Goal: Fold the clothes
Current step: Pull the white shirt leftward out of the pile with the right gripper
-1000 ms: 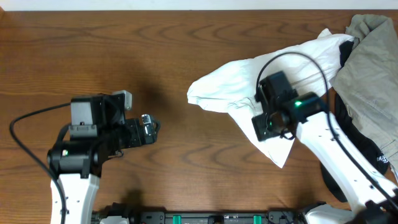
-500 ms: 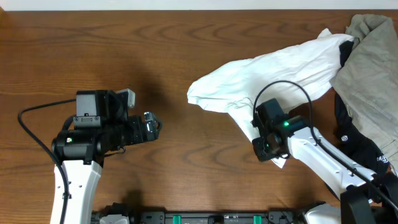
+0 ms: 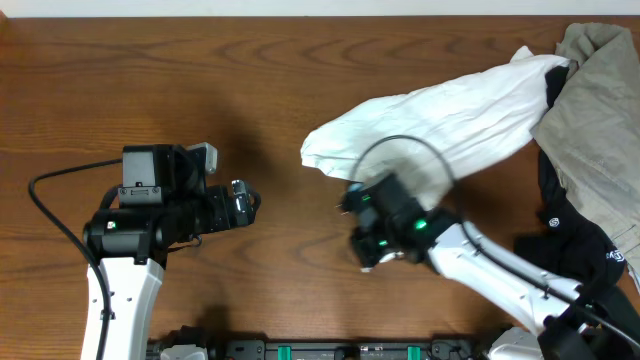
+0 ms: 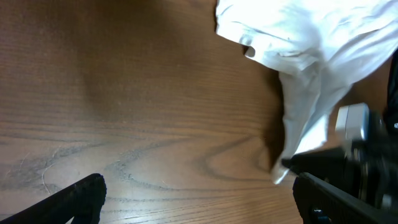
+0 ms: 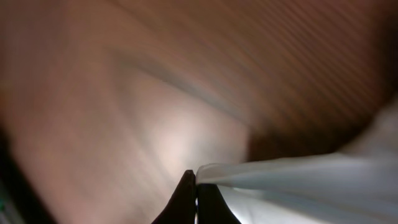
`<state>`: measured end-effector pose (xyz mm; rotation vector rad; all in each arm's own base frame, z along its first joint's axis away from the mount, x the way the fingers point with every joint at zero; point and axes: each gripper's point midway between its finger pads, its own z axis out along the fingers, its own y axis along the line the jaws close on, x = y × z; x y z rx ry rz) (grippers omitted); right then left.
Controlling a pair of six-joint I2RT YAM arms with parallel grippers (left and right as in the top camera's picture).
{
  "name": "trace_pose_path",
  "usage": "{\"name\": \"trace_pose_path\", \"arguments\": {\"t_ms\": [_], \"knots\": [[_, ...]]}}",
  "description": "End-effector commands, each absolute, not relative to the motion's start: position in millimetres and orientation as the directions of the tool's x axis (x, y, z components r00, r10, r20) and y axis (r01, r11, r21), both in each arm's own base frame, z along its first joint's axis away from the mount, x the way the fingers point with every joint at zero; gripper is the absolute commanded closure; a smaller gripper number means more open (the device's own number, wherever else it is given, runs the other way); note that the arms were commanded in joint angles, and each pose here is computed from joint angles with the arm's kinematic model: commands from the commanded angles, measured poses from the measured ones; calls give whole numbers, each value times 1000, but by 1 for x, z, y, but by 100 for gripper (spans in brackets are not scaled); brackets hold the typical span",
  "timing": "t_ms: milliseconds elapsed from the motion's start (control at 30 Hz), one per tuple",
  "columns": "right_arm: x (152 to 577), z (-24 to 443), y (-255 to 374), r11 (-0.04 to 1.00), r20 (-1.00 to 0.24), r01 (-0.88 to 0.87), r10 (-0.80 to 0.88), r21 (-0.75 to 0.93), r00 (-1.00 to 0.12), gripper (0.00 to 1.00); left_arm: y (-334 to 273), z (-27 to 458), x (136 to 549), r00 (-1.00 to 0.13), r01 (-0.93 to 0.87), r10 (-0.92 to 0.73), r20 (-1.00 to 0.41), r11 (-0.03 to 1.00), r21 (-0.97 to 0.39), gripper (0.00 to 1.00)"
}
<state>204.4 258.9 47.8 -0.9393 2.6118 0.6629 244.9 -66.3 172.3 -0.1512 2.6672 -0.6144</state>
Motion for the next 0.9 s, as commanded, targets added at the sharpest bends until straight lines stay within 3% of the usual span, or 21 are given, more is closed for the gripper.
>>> {"name": "trace_pose_path", "arguments": {"t_ms": [0,233,367,433,467,500,600,867], "knots": [[181,71,304,568,-472,-725,-552,390,-687,98,-67,177,247,-911,-13,-196,-362,893,-451,2],[142,80,339,422,-539,-825,-625,377,-565,99,-67,177,247,-911,-13,-196,-362,893,-451,2],[141,81,340,411,-547,-834,-630,368,-552,98,-67,177,247,-911,-13,-196,-362,893,-451,2],[152,76,333,461,-537,-821,-622,337,-570,87,-67,177,247,-911,-13,-196,-362,892,-451,2],[161,72,325,512,-525,-801,-611,310,-593,69,-68,177,246,-912,-13,-196,-361,892,-452,2],[170,69,317,559,-513,-780,-600,280,-614,61,-69,178,246,-913,-11,-196,-357,889,-458,2],[197,62,287,691,-480,-699,-558,183,-677,57,-72,178,243,-918,-7,-194,-345,880,-475,2],[262,92,220,871,-530,-490,-406,22,-744,50,-96,175,227,-947,48,-125,-295,855,-516,0]]}}
